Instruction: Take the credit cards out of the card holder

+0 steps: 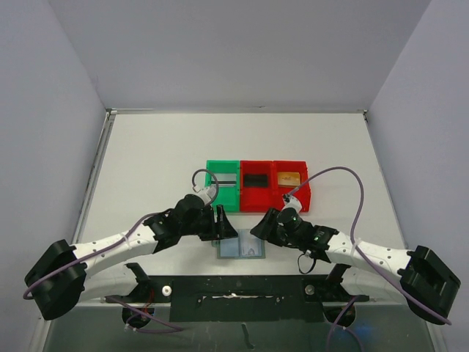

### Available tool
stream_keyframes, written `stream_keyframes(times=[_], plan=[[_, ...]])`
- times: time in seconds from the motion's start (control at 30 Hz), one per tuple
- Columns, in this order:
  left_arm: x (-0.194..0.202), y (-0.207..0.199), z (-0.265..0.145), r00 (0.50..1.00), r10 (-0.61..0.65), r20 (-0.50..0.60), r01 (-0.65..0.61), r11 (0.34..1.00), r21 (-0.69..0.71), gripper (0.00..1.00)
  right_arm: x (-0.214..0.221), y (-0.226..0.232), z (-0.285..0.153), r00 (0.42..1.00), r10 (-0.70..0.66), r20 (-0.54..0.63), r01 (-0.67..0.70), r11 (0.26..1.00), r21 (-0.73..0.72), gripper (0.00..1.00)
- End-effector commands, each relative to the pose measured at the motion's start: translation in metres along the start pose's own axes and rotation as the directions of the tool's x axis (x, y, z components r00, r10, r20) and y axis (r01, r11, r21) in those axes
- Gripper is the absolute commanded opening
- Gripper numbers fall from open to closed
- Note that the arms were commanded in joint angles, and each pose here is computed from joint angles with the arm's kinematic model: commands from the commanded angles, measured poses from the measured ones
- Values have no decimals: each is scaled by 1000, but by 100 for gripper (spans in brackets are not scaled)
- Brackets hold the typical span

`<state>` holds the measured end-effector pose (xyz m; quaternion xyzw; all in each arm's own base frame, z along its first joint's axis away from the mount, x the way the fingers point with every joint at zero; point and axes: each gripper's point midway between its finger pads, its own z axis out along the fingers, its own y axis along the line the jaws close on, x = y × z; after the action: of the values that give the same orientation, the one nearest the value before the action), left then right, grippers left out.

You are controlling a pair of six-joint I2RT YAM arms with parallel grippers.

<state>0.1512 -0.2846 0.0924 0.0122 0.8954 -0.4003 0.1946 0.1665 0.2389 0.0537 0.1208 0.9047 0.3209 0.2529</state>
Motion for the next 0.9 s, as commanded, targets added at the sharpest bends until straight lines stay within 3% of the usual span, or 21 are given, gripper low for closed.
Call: stream_keyframes(times=[0.0,0.2,0.37,0.87], plan=[[-20,-28,4,998,21,58,-25,998,63,56,2,1,6,999,42,-16,-41,998,43,33],[-16,-27,13,999,19,39,-22,998,61,56,5,-2,12,999,25,-40,-22,996,87,31],[-14,-30,20,1000,16,23,-18,997,69,54,9,-14,15,998,37,-52,-30,991,131,22],[-12,-31,29,1000,1,10,-2,999,37,47,-8,-8,-2,1000,11,-6,-10,986,165,28]])
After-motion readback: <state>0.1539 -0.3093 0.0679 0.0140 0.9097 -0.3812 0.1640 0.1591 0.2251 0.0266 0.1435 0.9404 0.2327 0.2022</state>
